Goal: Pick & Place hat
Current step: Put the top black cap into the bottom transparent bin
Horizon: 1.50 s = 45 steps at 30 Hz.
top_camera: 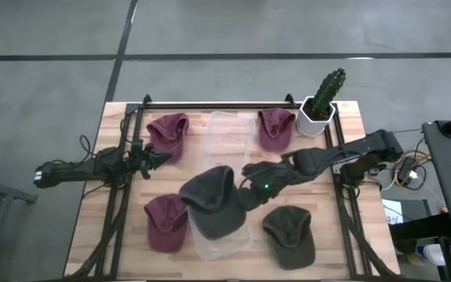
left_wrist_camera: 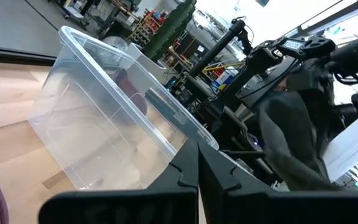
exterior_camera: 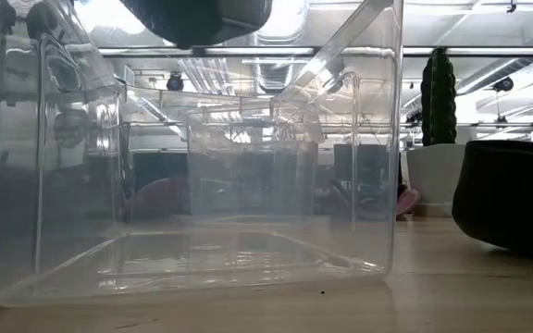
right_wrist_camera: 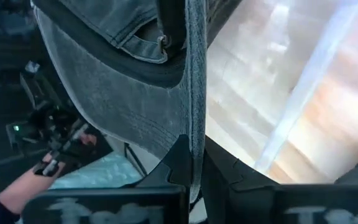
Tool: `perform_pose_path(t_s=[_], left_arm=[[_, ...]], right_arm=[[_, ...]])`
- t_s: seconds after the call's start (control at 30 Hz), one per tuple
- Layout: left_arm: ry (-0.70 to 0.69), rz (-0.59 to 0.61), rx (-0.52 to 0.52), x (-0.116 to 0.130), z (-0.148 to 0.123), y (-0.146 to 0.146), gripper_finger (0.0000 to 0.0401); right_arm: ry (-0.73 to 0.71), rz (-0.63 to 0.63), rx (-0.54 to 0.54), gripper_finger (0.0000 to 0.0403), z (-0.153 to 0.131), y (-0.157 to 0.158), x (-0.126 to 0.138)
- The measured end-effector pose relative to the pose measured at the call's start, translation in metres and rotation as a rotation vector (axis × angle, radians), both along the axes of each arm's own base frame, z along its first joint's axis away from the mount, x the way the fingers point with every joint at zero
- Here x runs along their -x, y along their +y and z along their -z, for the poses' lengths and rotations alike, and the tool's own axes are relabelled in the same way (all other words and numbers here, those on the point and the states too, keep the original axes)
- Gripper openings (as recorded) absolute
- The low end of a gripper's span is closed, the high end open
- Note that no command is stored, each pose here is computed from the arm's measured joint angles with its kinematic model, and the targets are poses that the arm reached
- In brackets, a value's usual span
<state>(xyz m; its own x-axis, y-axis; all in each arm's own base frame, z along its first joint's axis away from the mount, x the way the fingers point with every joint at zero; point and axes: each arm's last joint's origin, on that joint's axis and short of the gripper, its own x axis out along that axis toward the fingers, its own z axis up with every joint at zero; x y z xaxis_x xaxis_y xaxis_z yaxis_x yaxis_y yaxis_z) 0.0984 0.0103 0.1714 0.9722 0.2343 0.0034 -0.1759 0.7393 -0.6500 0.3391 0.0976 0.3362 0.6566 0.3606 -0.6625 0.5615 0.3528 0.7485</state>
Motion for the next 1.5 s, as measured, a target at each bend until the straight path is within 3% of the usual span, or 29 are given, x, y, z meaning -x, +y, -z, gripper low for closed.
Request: perform_pose_path(t_s=[0.2, 0.37, 0.67, 1.23, 1.33, 1.5], left_arm=[[-0.001, -0.052, 0.000, 0.000, 0.000, 0.001, 0.0000], [-0.002, -0.054, 0.000, 0.000, 0.000, 0.002, 0.0000], [-0.002, -0.063, 0.003, 0.000, 0.000, 0.002, 0.0000], [-0.035, -0.065, 0.028, 0.001, -0.003, 0.002, 0.0000], [-0.036, -0.065, 0.028, 0.001, -0.003, 0.002, 0.0000], [-0.036, -0.065, 0.029, 0.001, -0.003, 0.002, 0.0000]], right_arm=[[0.044, -0.029, 0.028, 0.0013, 0.015, 0.012, -0.009], [0.065, 0.023, 0.064, 0.0013, 0.021, 0.018, -0.010], [0.126, 0.192, -0.011, 0.0013, 0.024, 0.036, -0.004], [0.204, 0.290, -0.110, 0.0015, 0.053, 0.058, -0.020], [0.175, 0.275, -0.112, 0.0037, 0.057, 0.060, -0.026], [0.156, 0.269, -0.117, 0.0114, 0.060, 0.061, -0.030]])
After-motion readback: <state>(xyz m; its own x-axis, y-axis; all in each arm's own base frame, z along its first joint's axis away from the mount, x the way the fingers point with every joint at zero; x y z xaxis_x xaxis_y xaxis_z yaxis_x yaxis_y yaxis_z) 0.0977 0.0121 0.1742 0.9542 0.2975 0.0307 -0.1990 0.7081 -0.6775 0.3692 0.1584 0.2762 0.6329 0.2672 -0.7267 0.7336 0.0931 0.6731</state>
